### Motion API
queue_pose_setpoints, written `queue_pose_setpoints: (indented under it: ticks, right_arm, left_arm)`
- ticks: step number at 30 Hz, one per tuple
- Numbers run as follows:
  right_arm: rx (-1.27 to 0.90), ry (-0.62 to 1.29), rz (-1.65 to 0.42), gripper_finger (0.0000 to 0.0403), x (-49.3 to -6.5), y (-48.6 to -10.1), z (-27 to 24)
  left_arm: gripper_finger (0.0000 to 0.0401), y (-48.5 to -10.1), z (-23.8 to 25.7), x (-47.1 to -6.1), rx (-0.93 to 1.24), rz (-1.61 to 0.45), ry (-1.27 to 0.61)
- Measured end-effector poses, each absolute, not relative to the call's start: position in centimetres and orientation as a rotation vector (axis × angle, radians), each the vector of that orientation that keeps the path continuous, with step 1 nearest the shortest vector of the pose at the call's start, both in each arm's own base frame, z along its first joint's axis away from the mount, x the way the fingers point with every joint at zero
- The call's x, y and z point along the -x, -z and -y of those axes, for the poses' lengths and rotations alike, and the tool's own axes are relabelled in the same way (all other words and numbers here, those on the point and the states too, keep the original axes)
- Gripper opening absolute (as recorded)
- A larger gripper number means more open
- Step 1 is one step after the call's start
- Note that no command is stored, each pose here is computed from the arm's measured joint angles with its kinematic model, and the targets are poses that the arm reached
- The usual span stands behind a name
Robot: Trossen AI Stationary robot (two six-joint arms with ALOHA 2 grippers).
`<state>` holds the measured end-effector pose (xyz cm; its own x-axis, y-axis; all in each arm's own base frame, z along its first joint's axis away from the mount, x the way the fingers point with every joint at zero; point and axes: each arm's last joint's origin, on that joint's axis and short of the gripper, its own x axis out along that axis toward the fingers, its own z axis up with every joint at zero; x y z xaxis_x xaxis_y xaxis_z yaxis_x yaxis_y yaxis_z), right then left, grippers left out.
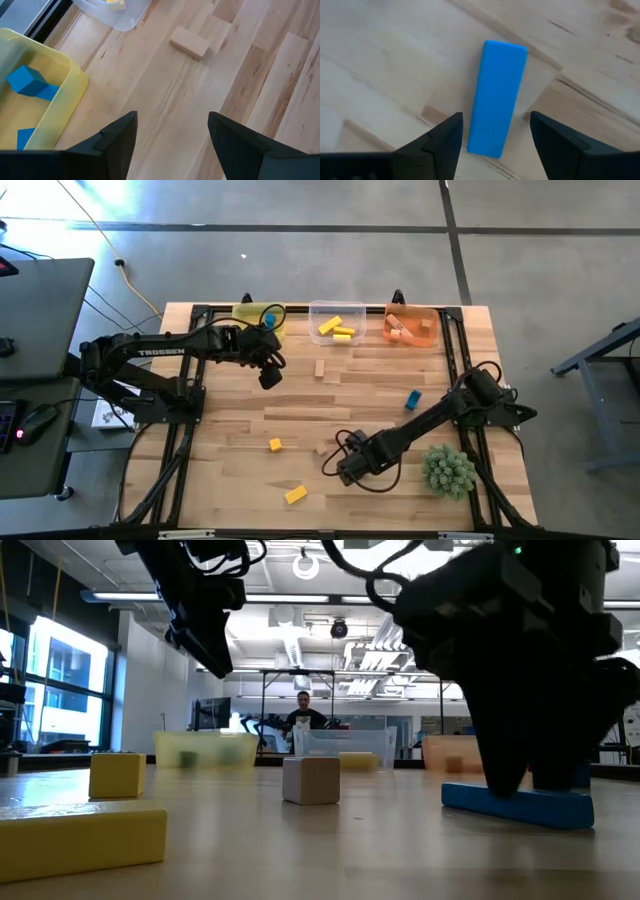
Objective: Sort & place blocks by color
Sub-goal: Put the blue block into the yellow bin
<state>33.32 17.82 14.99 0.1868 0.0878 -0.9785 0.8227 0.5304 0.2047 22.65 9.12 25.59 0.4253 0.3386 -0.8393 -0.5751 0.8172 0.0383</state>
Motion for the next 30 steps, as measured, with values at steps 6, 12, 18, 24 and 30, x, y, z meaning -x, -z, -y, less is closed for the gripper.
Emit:
queue_pose_setpoints:
  ticks: [6,12,18,24,30]
  right_arm:
    - [-0.932,0.643,-1.322,0.0219,-32.8,-14.2,-17.6]
    - [-0.92,0.662,-1.338,0.0159,-32.4,-13.9,-17.4]
    - [-0.908,0.686,-1.316,0.007,-32.5,-13.9,-17.0]
    - [-0.881,0.672,-1.336,0.007,-32.6,-13.8,-16.6]
    - [-0.867,0.642,-1.328,0.007,-32.8,-14.4,-15.9]
  left_arm:
    - [0.0232,-25.6,-9.1,-22.6,0.272,-0.975,-0.581]
    - [0.0232,-25.5,-9.1,-22.6,0.343,-0.964,-0.62]
    - [0.0232,-25.6,-9.4,-22.6,0.466,-0.91,-0.687]
    - [0.0232,-25.7,-9.4,-22.7,0.424,-0.914,-0.662]
    - [0.0232,-25.7,-9.3,-22.7,0.444,-0.916,-0.631]
